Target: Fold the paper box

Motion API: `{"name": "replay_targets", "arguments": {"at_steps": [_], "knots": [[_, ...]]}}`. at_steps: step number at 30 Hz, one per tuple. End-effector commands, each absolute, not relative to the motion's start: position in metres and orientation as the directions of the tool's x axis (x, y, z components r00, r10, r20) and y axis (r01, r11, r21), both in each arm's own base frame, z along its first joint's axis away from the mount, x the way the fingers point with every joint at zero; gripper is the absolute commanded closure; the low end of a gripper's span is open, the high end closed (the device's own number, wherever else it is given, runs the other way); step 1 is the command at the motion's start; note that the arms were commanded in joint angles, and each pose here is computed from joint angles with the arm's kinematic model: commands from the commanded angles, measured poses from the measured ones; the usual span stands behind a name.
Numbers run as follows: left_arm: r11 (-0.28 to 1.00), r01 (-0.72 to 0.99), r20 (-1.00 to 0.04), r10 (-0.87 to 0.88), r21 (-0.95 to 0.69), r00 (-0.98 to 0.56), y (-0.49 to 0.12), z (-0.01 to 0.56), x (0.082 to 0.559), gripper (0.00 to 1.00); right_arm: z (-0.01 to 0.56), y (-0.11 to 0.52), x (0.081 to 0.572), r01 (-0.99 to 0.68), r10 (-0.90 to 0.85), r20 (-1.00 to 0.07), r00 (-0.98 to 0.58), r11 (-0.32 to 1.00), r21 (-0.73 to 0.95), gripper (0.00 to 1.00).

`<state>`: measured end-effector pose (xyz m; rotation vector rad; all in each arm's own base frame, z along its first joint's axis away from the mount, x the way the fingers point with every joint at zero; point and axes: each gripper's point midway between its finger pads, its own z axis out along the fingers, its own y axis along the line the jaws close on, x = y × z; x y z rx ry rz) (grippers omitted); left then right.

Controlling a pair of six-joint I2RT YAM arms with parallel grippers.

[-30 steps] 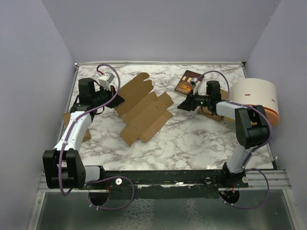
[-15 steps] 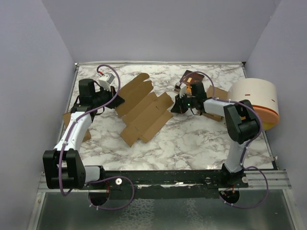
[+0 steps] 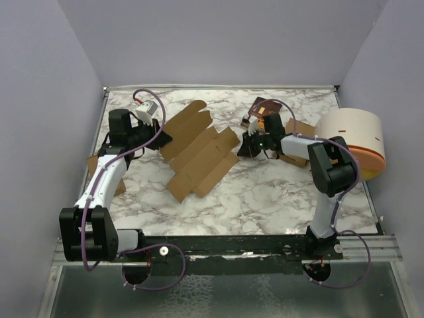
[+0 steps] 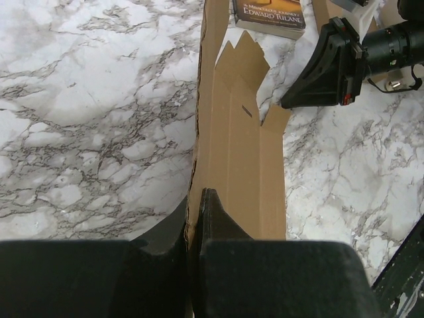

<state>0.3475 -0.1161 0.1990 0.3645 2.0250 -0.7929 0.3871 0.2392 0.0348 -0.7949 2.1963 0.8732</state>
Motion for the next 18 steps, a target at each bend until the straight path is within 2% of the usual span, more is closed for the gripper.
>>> {"name": "replay_targets", "arguments": {"at_steps": [1, 6, 18], "knots": [[0.739, 0.553, -0.852, -0.053, -0.384, -0.521, -0.118, 0.207, 0.345, 1.0, 0.035, 0.251, 0.374, -0.755, -0.313, -0.727, -0.611, 0.505, 0.418, 0.98], [0.739, 0.553, -0.853, -0.054, -0.384, -0.52, -0.118, 0.208, 0.345, 1.0, 0.055, 0.267, 0.358, -0.803, -0.304, -0.758, -0.577, 0.378, 0.46, 0.98], [0.736, 0.555, -0.85, -0.051, -0.387, -0.525, -0.12, 0.206, 0.344, 1.0, 0.06, 0.282, 0.339, -0.835, -0.34, -0.765, -0.547, 0.285, 0.47, 0.98]]}}
